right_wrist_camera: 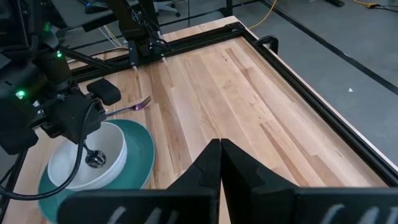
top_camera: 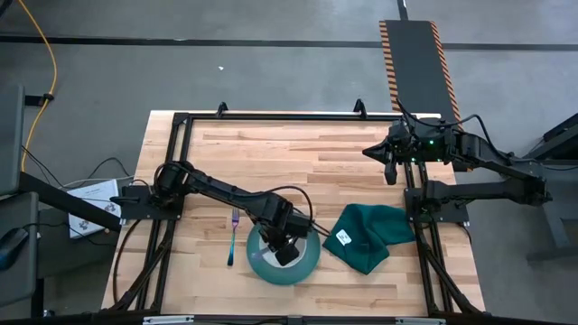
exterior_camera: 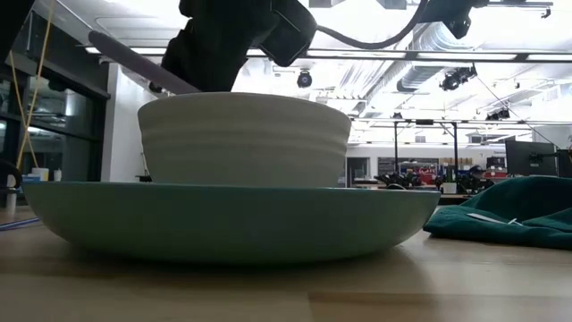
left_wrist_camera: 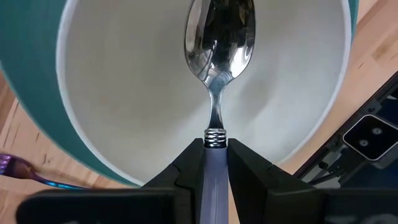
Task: Set table place
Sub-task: Return to Home Position
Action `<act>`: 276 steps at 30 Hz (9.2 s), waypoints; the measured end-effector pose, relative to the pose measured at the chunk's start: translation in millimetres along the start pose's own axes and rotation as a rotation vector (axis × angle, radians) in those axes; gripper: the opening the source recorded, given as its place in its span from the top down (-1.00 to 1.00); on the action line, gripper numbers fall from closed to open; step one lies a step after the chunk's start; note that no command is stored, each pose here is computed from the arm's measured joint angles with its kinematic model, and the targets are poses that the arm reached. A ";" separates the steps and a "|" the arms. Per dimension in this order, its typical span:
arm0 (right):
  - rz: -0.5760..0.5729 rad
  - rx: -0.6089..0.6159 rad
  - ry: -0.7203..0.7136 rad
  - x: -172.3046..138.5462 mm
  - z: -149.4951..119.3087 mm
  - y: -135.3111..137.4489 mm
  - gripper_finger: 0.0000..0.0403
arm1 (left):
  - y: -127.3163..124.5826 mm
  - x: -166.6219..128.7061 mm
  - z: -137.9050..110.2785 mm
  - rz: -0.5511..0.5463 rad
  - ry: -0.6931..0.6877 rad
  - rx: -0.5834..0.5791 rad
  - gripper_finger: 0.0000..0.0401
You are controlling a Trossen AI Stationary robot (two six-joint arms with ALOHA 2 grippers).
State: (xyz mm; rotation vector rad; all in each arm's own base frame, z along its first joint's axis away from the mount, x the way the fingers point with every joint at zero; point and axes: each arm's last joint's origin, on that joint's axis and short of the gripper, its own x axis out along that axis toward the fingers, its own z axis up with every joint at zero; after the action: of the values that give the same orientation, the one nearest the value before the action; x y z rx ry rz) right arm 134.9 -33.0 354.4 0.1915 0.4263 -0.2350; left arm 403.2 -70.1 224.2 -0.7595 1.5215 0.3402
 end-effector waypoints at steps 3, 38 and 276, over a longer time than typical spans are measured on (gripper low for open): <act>0.000 0.000 0.000 0.0 0.0 0.0 1.00 | 0.0 0.1 -0.1 0.000 0.000 0.000 0.72; 0.033 -0.001 0.003 -0.6 -0.2 1.0 1.00 | 3.6 -18.9 14.2 -0.012 -0.101 -0.005 0.52; 0.164 0.212 -0.850 3.3 -138.0 -15.4 1.00 | 255.3 24.0 -183.8 -0.535 -1.391 0.616 1.00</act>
State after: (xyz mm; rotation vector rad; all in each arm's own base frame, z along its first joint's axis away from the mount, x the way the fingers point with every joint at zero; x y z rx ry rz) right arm 80.6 -16.4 227.6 0.3112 -0.4595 -0.1801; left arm 100.5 -5.5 163.4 -0.2400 0.0427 -0.0559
